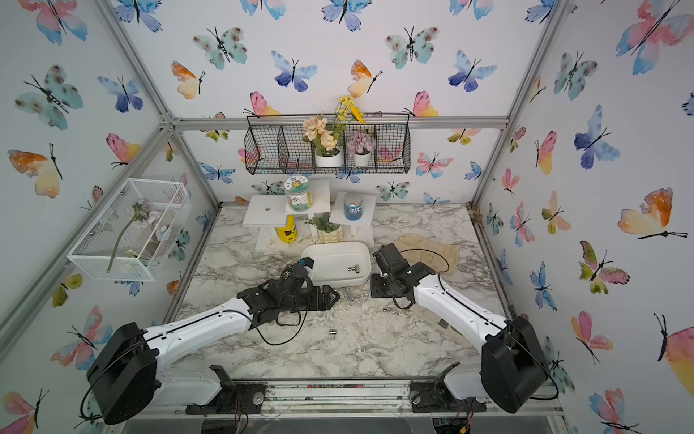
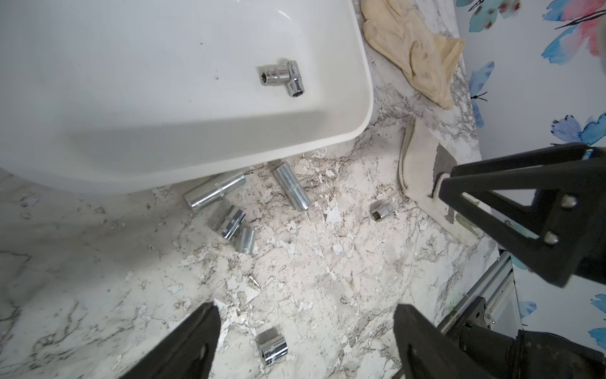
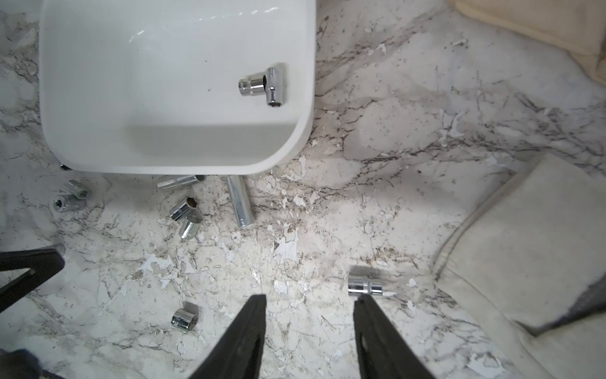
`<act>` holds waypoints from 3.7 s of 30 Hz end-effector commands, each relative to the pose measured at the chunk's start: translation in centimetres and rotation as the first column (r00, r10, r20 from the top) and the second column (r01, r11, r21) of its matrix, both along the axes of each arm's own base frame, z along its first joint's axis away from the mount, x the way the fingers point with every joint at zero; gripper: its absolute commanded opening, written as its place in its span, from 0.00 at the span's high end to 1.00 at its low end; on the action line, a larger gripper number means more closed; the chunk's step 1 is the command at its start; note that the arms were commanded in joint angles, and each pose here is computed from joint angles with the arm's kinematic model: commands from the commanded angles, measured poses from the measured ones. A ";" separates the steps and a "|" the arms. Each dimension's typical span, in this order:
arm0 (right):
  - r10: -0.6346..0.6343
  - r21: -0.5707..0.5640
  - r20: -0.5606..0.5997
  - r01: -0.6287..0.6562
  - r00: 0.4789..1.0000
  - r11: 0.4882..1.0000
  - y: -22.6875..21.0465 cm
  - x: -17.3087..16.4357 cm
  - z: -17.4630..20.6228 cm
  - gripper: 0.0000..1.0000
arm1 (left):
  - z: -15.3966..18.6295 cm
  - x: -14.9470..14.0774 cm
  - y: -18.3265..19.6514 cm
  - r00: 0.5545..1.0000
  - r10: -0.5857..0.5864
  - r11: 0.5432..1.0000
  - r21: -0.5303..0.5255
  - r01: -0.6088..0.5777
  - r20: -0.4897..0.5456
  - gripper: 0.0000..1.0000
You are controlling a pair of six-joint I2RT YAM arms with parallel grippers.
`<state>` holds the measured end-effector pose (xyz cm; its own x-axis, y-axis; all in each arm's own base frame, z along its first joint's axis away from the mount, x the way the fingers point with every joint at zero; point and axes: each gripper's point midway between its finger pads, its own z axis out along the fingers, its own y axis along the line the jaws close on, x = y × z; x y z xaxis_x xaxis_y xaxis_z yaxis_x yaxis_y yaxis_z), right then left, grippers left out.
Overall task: Put the socket on the desktop into the storage box
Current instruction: Pick up the socket head from the center of the board, then place the socket head in the storage box.
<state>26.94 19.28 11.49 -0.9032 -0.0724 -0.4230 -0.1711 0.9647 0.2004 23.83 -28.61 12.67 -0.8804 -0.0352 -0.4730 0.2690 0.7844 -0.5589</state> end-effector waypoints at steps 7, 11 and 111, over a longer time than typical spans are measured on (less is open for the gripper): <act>-0.015 -0.107 -0.080 0.007 0.997 0.994 -2.1 -2.0 -3.4 0.51 | -0.8 -1.7 -1.2 0.999 -0.030 0.999 -0.017 0.029 -0.024 0.12; -0.024 -0.134 -0.107 0.010 0.994 0.991 -2.4 -2.3 -4.6 0.51 | -1.3 -2.3 -1.8 0.998 -0.049 0.999 -0.018 0.049 -0.034 0.12; 0.031 -0.039 -0.008 -0.031 0.999 0.999 2.4 3.2 1.0 0.69 | 1.9 3.1 3.9 0.991 0.126 0.991 0.038 -0.127 0.046 0.13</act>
<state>30.07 20.90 12.27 -0.8980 -0.0869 -0.4314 -0.1724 0.9714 0.1633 27.07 -26.25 14.79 -0.8520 -0.1223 -0.5090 0.2011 0.8213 -0.5339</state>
